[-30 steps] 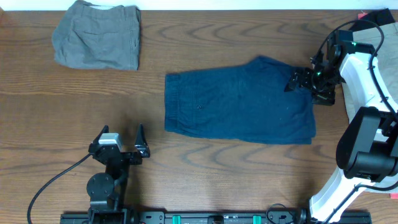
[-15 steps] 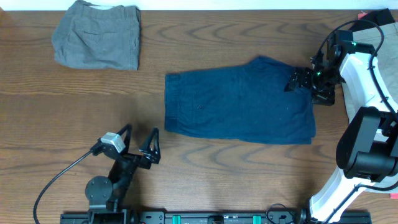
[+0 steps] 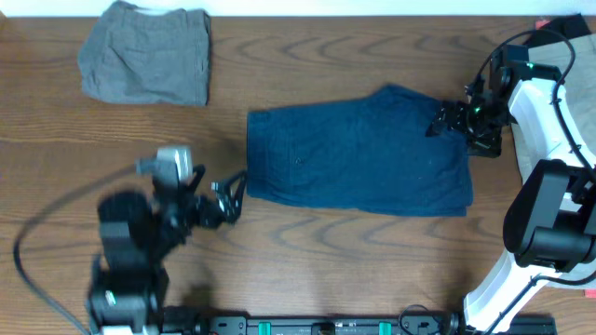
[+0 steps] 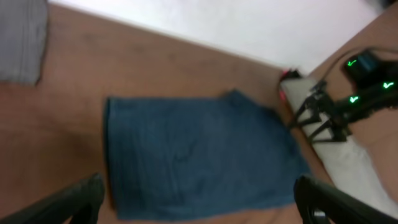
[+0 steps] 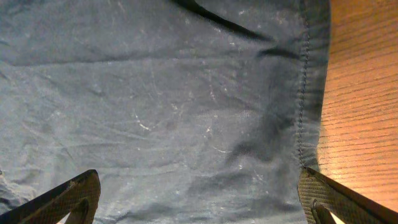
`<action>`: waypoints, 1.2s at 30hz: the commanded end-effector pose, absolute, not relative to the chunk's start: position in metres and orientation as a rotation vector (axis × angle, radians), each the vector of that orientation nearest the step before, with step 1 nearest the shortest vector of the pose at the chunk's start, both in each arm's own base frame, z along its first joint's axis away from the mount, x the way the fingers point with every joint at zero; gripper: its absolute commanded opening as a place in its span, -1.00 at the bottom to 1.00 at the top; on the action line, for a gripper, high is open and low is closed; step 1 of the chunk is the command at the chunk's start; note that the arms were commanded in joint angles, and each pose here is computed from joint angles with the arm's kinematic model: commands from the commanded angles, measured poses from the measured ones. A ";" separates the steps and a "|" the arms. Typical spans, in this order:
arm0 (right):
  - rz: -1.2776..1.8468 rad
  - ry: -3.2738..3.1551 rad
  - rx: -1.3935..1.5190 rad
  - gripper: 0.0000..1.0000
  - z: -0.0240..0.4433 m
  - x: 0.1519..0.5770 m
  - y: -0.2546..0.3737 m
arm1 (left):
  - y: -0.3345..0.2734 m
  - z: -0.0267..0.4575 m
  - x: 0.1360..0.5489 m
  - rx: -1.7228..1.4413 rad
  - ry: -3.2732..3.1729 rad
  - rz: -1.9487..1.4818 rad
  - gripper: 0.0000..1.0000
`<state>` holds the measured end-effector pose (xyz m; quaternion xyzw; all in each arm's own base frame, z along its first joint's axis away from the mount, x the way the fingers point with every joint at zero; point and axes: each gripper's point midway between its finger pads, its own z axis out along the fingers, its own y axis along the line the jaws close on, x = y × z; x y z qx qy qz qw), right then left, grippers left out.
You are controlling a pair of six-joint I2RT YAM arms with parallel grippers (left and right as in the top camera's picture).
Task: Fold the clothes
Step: 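Reach the left gripper to the shorts' left edge and grasp it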
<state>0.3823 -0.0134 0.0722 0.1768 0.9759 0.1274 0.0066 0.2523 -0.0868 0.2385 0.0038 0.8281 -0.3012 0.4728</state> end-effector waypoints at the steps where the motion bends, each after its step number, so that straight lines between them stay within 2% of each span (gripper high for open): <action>1: 0.409 3.033 0.576 0.99 0.077 0.386 -0.016 | -0.090 0.251 0.278 0.077 2.202 -0.719 0.96; 6: 0.409 3.033 0.576 0.99 0.077 0.386 -0.016 | -0.093 0.231 0.309 -0.005 2.443 -0.764 0.95; 15: 0.409 3.033 0.576 0.99 0.077 0.386 -0.016 | -0.093 0.162 0.343 -0.080 2.625 -0.793 0.96; 21: 0.409 3.033 0.576 0.98 0.077 0.386 -0.016 | -0.093 0.124 0.347 -0.189 2.737 -0.820 0.96; 30: 0.409 3.033 0.576 0.99 0.077 0.386 -0.016 | -0.105 0.075 0.344 -0.190 2.881 -0.814 0.96; 36: 0.409 3.033 0.575 0.99 0.077 0.386 -0.016 | -0.083 0.049 0.345 -0.219 2.950 -0.568 0.95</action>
